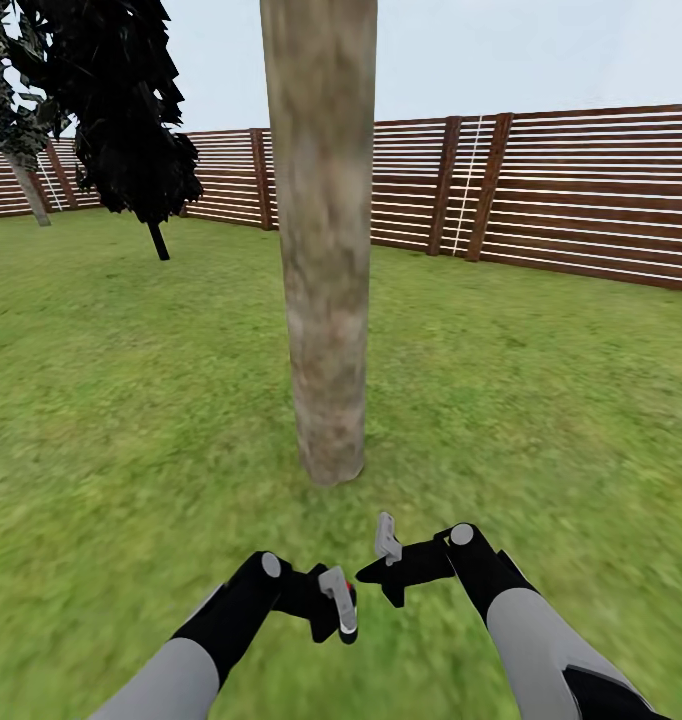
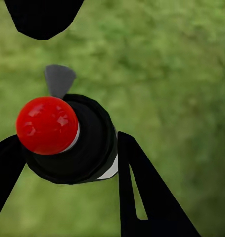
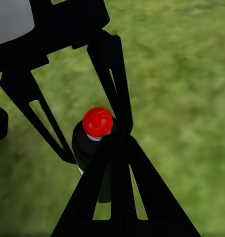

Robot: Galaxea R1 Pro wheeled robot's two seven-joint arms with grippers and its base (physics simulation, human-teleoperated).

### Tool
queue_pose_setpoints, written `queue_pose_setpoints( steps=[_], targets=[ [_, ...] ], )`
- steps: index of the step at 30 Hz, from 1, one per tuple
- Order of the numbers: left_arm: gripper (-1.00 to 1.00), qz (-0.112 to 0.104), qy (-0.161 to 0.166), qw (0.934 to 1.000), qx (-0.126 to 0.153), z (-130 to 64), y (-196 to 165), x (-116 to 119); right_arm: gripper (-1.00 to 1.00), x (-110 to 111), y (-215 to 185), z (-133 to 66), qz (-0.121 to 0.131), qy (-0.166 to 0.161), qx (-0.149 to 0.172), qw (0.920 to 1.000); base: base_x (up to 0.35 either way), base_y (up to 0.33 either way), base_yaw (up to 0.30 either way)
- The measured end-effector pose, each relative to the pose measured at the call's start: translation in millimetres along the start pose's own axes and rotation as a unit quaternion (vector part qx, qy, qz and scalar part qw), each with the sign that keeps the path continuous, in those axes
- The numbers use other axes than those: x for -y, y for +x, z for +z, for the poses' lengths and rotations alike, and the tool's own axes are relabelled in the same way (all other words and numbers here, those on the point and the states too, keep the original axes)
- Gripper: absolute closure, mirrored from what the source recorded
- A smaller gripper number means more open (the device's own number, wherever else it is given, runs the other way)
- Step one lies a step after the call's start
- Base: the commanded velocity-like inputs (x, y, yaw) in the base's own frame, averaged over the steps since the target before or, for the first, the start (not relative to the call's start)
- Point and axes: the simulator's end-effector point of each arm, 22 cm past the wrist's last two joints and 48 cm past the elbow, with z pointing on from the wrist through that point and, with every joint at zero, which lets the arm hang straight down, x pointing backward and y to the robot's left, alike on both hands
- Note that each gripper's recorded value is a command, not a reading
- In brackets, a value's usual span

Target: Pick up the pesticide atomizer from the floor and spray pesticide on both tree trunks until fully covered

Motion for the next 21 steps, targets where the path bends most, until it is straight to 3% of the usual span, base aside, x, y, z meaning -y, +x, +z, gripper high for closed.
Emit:
queue_pose_setpoints(
  steps=[21],
  targets=[
    [1.00, -0.011, 0.004, 0.9997, 0.022, 1.7, -13, 3, 1.00, 0, 0, 0.5, 0.000, 0.000, 0.000, 1.0000, 0.000, 0.000, 0.000]
  ],
)
